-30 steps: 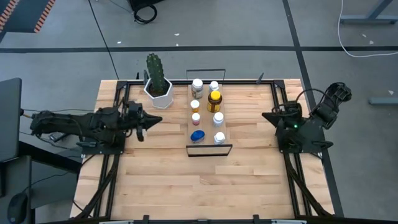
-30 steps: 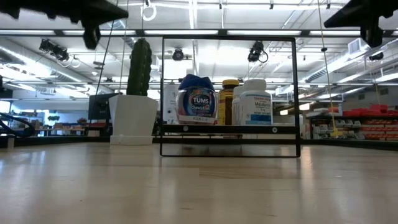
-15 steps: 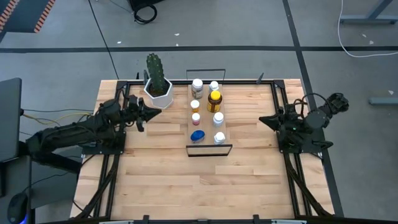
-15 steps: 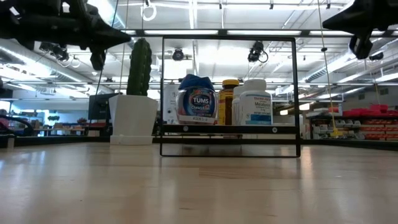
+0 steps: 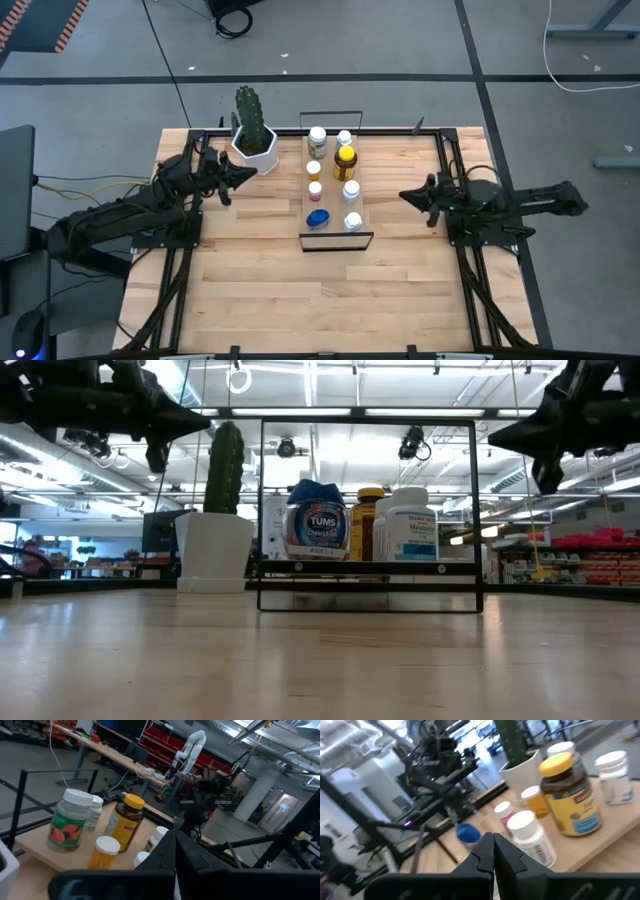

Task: Pick and place medicine bottles onto shelf by color
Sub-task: Return to Home Position

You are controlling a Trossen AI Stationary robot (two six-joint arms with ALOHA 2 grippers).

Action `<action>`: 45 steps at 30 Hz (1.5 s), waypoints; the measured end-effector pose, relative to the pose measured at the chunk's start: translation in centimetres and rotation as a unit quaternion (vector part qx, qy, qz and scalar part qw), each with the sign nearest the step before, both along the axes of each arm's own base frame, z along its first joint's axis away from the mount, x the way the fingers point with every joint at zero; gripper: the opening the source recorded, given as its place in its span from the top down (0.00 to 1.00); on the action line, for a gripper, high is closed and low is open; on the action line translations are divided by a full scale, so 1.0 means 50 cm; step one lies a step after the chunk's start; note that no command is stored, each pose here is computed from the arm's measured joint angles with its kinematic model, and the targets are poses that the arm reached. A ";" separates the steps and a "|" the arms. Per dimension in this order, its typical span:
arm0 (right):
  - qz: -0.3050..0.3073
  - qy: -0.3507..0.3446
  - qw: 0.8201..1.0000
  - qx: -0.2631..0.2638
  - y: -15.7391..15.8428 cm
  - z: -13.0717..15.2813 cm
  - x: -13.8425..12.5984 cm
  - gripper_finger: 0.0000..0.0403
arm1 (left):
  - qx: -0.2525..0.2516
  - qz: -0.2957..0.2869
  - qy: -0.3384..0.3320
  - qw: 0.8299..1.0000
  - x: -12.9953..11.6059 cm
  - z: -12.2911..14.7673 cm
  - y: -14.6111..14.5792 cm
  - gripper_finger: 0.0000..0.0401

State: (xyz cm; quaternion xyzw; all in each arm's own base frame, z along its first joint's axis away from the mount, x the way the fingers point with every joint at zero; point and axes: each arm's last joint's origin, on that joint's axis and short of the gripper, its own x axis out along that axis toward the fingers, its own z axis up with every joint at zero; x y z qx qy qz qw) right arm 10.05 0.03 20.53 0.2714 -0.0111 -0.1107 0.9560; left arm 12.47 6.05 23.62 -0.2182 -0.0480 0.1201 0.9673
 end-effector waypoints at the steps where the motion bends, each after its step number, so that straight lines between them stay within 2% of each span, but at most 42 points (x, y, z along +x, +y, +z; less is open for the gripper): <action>1: -0.006 -0.004 1.000 -0.002 -0.003 -0.008 0.003 0.99 | 0.000 -0.002 0.000 1.000 0.001 0.000 -0.002 1.00; 7: -0.016 -0.006 0.999 -0.028 -0.013 -0.005 0.004 0.99 | 0.005 -0.019 -0.015 1.000 0.010 -0.011 -0.024 1.00; 14: -0.014 0.048 0.998 -0.046 -0.013 -0.030 0.003 0.99 | 0.013 0.017 -0.064 0.998 -0.001 -0.105 -0.052 1.00; 19: -0.012 0.049 0.998 -0.039 -0.016 -0.098 0.013 0.99 | 0.047 0.007 -0.026 0.999 0.001 -0.116 -0.051 1.00; 22: -0.012 0.069 0.996 -0.047 -0.023 -0.103 0.017 0.99 | 0.050 -0.008 -0.009 0.999 0.000 -0.122 -0.047 1.00; 26: -0.029 0.082 0.994 -0.072 -0.035 -0.106 0.016 0.99 | 0.028 -0.040 0.015 0.999 -0.004 -0.133 -0.041 1.00; 28: -0.027 0.079 0.995 -0.055 -0.038 -0.106 0.016 0.99 | 0.011 -0.046 0.023 0.999 -0.007 -0.137 -0.038 1.00; 32: -0.018 0.064 0.998 0.021 -0.035 -0.108 0.016 0.99 | -0.034 -0.050 0.045 0.997 -0.011 -0.149 -0.037 0.99; 37: -0.005 0.057 0.994 0.093 -0.031 -0.111 0.016 0.99 | -0.036 -0.052 0.047 0.997 -0.011 -0.150 -0.037 0.95; 45: 0.003 0.072 0.997 0.041 -0.031 -0.112 0.016 0.99 | 0.027 -0.050 0.074 0.996 -0.011 -0.156 -0.037 0.97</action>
